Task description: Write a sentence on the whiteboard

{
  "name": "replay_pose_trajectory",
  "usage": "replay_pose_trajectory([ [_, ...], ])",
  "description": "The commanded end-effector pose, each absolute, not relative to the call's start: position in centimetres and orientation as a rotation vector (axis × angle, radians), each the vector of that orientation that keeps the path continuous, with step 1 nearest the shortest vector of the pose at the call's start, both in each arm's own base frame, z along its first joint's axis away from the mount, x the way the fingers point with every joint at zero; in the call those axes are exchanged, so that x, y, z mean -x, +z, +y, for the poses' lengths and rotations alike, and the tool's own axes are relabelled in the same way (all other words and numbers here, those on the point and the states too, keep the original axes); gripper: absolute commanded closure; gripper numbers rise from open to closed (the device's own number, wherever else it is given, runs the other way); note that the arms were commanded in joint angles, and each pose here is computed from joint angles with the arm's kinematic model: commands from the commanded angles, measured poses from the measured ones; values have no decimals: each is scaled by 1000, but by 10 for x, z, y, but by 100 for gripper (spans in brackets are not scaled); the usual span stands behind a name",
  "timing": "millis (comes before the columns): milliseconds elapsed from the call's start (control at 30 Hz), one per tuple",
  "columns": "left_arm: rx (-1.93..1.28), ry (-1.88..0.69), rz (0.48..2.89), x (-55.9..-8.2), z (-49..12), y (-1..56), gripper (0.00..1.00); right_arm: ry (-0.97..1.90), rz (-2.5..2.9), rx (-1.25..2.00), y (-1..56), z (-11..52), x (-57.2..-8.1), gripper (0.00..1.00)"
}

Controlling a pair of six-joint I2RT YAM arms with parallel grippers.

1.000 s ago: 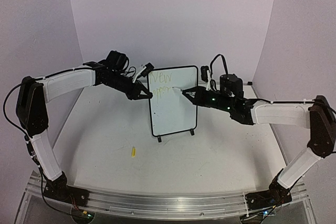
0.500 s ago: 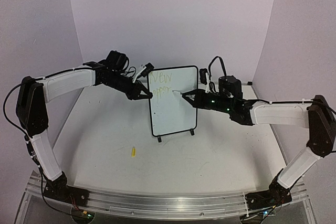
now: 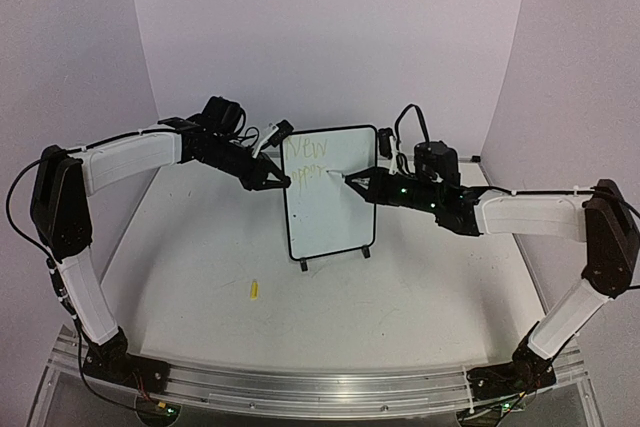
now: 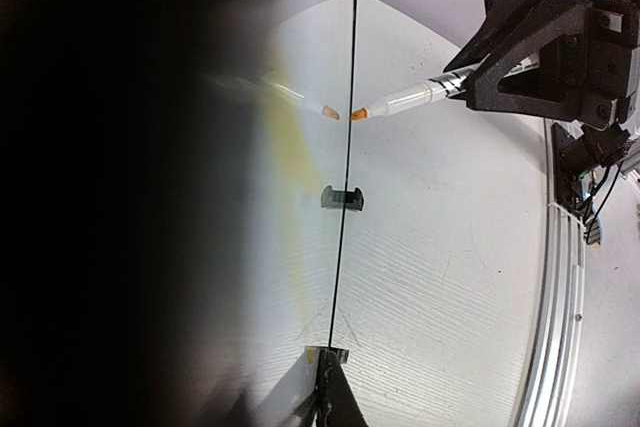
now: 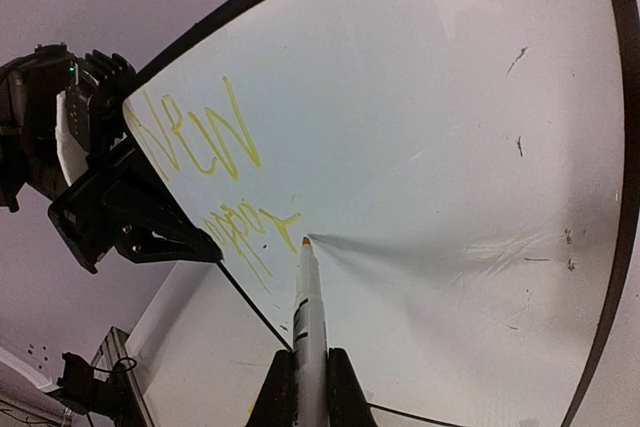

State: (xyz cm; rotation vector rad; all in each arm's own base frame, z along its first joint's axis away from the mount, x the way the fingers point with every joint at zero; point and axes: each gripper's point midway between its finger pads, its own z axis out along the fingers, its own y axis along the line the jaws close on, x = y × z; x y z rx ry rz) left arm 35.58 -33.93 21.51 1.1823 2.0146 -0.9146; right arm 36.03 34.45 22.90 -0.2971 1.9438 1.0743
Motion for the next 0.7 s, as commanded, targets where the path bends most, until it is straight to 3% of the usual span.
replay_pose_trajectory([
  [0, -1204, -817, 2085, -349, -324, 205, 100, 1084, 1888, 302, 247, 349, -368, 100],
  [667, -1204, -817, 2082, -349, -324, 206, 100, 972, 1891, 154, 248, 322, -375, 100],
])
